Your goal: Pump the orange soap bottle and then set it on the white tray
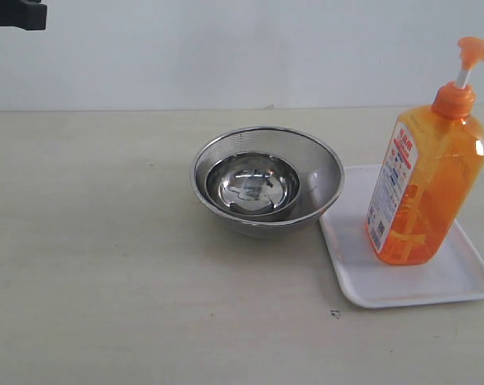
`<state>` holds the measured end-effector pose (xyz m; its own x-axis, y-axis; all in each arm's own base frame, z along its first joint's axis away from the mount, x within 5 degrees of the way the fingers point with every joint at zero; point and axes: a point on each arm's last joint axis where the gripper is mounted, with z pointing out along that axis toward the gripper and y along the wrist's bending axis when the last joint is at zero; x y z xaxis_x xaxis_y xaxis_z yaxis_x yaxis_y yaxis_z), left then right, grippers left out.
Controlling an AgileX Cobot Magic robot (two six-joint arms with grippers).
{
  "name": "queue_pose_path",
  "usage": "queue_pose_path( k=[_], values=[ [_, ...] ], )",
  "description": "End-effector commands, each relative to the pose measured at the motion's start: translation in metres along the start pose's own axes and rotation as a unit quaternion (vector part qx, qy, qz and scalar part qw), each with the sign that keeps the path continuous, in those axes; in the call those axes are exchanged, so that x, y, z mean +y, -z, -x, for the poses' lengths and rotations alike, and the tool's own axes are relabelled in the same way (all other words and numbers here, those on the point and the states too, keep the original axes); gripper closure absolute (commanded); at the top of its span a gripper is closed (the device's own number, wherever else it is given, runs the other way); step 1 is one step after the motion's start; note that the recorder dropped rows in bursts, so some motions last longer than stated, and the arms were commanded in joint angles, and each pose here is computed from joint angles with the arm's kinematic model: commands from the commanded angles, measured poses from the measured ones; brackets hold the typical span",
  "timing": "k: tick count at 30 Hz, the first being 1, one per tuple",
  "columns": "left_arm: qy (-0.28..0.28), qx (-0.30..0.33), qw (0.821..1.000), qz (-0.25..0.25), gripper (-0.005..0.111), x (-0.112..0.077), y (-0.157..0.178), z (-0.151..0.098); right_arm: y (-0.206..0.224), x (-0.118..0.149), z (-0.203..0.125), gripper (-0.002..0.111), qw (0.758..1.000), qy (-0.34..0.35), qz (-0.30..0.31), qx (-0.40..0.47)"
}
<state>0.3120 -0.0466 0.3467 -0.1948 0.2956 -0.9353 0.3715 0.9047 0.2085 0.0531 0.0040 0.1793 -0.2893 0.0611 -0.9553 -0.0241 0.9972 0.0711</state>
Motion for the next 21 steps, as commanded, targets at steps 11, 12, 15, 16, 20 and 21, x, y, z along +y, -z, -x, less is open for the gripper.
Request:
queue_pose_path(
  k=[11,12,15,16,20,21],
  values=[
    [0.003,-0.002,1.000,-0.003,0.102,-0.0007,0.0012,0.0001,0.0005,0.0001,0.0004,0.108,1.000,0.002,0.000,-0.004],
    [0.003,-0.002,1.000,-0.003,0.102,-0.0007,0.0012,0.0001,0.0005,0.0001,0.0004,0.108,1.000,0.002,0.000,-0.004],
    [0.003,-0.002,1.000,-0.003,0.102,-0.0007,0.0012,0.0001,0.0005,0.0001,0.0004,0.108,1.000,0.001,0.000,-0.004],
    [0.003,-0.002,1.000,-0.003,0.102,-0.0007,0.0012,0.0001,0.0005,0.0001,0.0004,0.108,1.000,0.001,0.000,-0.004],
    [0.003,-0.002,1.000,-0.003,0.102,-0.0007,0.0012,0.0001,0.0005,0.0001,0.0004,0.108,1.000,0.002,0.000,-0.004],
    [0.003,-0.002,1.000,-0.003,0.102,-0.0007,0.0012,0.0001,0.0005,0.0001,0.0004,0.108,1.000,0.002,0.000,-0.004]
  ],
)
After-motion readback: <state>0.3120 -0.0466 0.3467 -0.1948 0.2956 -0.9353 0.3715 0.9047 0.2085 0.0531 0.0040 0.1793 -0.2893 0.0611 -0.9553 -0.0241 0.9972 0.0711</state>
